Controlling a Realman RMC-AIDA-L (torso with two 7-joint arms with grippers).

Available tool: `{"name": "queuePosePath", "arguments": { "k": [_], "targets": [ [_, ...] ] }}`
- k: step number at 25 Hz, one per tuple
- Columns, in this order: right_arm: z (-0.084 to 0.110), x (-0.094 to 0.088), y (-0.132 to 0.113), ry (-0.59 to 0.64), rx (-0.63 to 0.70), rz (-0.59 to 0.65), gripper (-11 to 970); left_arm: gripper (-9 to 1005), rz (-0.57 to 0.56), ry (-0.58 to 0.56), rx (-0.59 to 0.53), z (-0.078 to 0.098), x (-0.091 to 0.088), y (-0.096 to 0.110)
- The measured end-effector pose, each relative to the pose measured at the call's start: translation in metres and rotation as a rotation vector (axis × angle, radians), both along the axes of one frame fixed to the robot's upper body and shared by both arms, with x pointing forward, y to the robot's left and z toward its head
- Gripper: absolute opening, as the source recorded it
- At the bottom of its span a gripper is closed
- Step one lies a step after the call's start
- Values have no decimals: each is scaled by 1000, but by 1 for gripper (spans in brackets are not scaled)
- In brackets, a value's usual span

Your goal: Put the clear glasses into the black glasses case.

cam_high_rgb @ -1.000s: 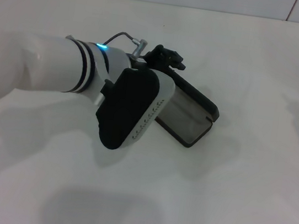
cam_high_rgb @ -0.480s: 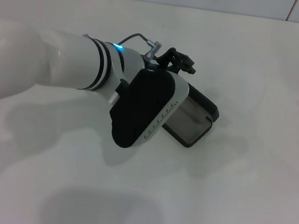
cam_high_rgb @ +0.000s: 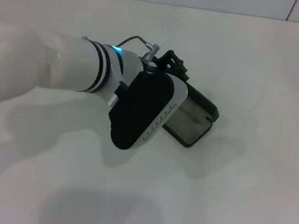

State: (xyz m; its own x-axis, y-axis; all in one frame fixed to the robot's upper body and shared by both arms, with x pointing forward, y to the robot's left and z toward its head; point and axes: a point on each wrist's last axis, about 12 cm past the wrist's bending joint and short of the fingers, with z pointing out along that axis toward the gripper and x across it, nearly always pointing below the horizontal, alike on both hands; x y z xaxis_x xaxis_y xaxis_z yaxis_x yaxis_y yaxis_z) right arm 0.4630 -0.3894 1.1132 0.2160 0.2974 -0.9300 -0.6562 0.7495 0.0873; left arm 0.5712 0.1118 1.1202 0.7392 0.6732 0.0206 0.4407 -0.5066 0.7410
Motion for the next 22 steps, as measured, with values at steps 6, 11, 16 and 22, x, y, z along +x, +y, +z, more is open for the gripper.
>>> {"name": "queuePosePath", "arguments": {
  "k": [6,11,16,22],
  "targets": [
    [0,0,0,-1,1,0,119,208,6,5,0,-2,0,1],
    [0,-1,0,0,2,0,119,173,31,8,-21,-1,0,2],
    [0,-1,0,0,2,0,119,168,82,-5,-64,3,0,5],
    [2,-1,-5,-11,-5,-12,119,118,162,2,-115,7,-4,2]
  ]
}}
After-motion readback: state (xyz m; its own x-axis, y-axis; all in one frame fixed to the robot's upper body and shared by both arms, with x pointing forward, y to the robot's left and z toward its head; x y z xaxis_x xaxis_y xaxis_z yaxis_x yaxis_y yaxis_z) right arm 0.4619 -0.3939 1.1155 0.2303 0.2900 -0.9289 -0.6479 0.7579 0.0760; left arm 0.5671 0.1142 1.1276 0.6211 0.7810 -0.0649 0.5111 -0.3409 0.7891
